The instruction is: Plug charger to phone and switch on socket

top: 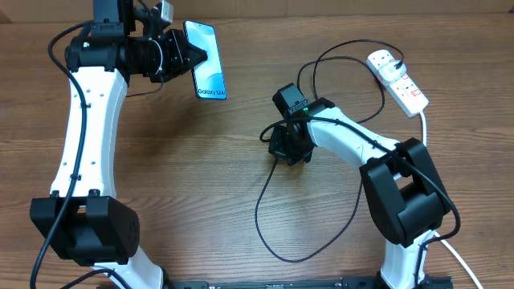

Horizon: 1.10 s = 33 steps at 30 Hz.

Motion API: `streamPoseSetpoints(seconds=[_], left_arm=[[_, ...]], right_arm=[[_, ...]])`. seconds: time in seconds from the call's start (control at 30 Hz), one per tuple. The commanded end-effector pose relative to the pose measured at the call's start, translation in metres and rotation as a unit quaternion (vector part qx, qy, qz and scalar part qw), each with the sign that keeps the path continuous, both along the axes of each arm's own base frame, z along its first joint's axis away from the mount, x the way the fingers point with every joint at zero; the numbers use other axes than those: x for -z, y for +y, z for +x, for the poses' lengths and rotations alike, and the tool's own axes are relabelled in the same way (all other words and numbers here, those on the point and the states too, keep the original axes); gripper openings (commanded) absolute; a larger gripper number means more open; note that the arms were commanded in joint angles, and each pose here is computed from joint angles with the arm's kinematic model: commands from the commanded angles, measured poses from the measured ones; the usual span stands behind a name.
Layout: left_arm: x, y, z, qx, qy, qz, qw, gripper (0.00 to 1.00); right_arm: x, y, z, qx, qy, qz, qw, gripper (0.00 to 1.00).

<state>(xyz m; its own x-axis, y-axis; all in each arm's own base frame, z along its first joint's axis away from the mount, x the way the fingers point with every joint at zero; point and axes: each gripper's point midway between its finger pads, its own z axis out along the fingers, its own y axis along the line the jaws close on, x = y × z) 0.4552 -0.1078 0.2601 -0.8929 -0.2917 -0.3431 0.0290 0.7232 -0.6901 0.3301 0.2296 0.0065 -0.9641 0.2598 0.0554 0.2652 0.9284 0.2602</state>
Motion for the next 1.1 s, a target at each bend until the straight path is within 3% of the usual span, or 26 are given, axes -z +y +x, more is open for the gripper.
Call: streamPoseSetpoints(seconds=[0.0,0.3,0.67,0.77,0.9,1.07], left_arm=[[-0.009,-0.001,0.001,0.011,-0.02,0.001,1.0,0.04],[-0.008,-0.002,0.0,0.012,-0.018,0.001,1.0,0.04],[-0.024,-0.018,-0.006,0.051,-0.03,-0.053,0.997,0.04],[-0.033,-0.025,-0.008,0.07,-0.038,-0.08,0.994,0.04],[-0.054,-0.032,-0.015,0.106,-0.053,-0.142,0.983,0.04],[-0.079,-0.03,-0.022,0.134,-0.061,-0.213,0.966,0.04]], right_arm=[[0.003,0.0,-0.002,0.009,0.004,-0.004,1.0,0.04],[0.006,0.0,-0.004,0.015,0.013,-0.004,1.0,0.04],[-0.033,0.061,-0.015,-0.104,0.023,0.204,0.973,0.04],[-0.061,0.073,-0.021,-0.148,0.016,0.282,0.948,0.04],[-0.122,0.083,-0.032,-0.21,-0.01,0.404,0.89,0.04],[-0.187,0.082,-0.044,-0.259,-0.057,0.489,0.831,0.04]])
